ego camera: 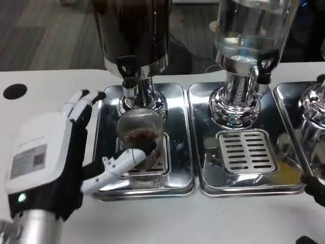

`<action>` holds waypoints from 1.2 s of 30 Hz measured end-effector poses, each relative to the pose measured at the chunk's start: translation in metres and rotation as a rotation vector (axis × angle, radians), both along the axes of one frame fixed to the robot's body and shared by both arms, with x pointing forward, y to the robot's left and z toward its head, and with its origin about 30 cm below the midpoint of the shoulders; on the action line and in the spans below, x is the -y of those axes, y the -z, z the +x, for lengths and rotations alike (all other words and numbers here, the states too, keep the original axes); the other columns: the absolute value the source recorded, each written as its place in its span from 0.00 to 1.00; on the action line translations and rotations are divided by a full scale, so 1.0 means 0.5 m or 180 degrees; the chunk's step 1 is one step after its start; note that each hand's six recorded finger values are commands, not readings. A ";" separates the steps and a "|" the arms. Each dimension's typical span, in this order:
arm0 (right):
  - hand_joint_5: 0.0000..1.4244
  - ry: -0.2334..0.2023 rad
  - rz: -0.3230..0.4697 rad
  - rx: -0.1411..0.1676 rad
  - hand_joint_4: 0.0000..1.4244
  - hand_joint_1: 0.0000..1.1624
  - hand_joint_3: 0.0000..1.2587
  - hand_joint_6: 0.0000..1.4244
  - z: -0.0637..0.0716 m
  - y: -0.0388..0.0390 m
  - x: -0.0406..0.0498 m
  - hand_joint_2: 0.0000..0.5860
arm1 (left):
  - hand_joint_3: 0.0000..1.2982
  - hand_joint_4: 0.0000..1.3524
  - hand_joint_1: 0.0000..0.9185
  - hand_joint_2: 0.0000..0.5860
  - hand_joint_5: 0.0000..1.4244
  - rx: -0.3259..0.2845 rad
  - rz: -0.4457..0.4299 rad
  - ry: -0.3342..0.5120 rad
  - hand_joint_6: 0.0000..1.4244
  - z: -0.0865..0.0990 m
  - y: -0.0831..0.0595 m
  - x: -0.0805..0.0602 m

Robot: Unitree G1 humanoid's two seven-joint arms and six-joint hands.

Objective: Grasp the cup under the faucet to collect the drink, then remove the cup.

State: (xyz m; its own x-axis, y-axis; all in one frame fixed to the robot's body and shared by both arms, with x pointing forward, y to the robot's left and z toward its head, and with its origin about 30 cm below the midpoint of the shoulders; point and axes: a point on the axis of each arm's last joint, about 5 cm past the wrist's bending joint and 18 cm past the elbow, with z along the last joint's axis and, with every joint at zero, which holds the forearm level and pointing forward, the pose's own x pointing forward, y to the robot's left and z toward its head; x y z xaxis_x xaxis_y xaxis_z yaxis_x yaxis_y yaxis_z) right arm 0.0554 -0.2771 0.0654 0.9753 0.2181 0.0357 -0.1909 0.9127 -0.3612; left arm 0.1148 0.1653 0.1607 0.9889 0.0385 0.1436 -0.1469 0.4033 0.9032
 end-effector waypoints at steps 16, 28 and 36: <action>0.09 -0.0288 0.0113 -0.0044 0.10 0.54 0.13 0.08 0.067 -0.019 -0.042 0.18 | 0.15 0.05 0.00 0.04 0.13 -0.0354 0.0081 -0.0326 0.33 -0.108 0.029 -0.052; 0.09 -0.0716 -0.0284 0.0095 0.10 0.53 0.13 0.08 0.188 -0.057 -0.118 0.13 | 0.15 0.05 0.00 0.05 0.13 -0.0542 -0.0015 -0.0214 0.33 -0.154 0.049 -0.061; 0.06 -0.0921 -0.0554 0.0116 0.06 0.52 0.06 0.06 0.215 -0.072 -0.174 0.06 | 0.15 0.05 0.00 0.06 0.13 -0.0617 -0.0066 -0.0154 0.33 -0.180 0.062 -0.061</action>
